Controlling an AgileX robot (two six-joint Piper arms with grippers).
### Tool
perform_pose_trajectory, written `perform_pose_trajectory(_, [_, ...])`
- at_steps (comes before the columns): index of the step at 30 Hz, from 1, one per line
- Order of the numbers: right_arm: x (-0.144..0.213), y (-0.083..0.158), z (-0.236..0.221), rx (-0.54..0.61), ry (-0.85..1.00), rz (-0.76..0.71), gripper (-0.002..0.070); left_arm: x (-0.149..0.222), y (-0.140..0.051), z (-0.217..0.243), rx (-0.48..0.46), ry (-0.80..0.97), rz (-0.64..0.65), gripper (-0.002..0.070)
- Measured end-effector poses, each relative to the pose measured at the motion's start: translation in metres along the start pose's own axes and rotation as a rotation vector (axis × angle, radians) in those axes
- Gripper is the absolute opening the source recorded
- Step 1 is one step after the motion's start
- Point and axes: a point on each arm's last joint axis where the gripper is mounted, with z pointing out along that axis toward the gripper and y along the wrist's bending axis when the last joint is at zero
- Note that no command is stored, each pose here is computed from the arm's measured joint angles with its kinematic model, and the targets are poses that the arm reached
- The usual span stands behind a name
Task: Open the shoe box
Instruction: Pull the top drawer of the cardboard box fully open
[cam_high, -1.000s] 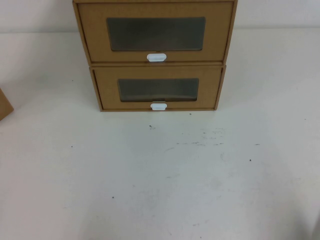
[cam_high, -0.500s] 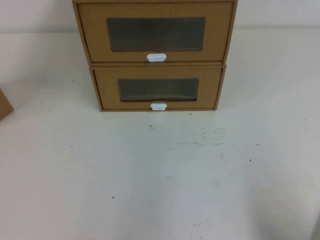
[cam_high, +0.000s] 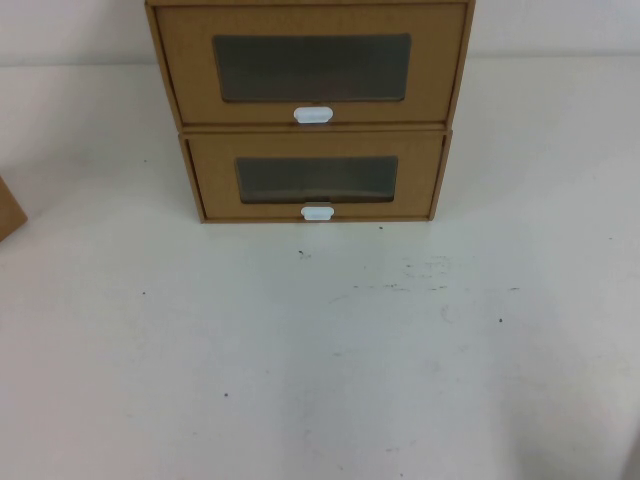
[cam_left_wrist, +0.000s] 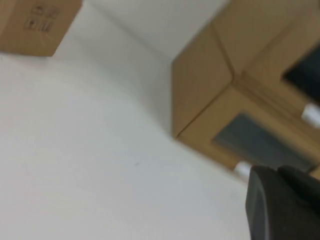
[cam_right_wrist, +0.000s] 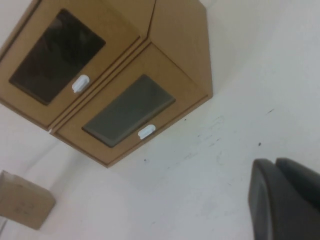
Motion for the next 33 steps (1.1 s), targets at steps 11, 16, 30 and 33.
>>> perform_pose_trajectory(11, [0.001,0.0,0.0,-0.001,0.01,-0.038,-0.0018,-0.15,-0.096,0.05,-0.079,0.205,0.618,-0.0006])
perform_pose_trajectory(16, [0.001,0.0,0.0,-0.003,0.016,-0.038,-0.0018,-0.208,-0.133,0.093,-0.063,0.186,0.722,-0.0006])
perform_pose_trajectory(30, [0.002,0.0,0.0,-0.003,0.02,-0.048,-0.0018,-0.284,-0.195,0.229,0.107,0.348,0.71,-0.0006])
perform_pose_trajectory(33, [0.002,0.0,0.0,-0.003,0.022,-0.048,-0.0018,-0.276,-0.193,0.255,0.143,0.384,0.668,-0.0006])
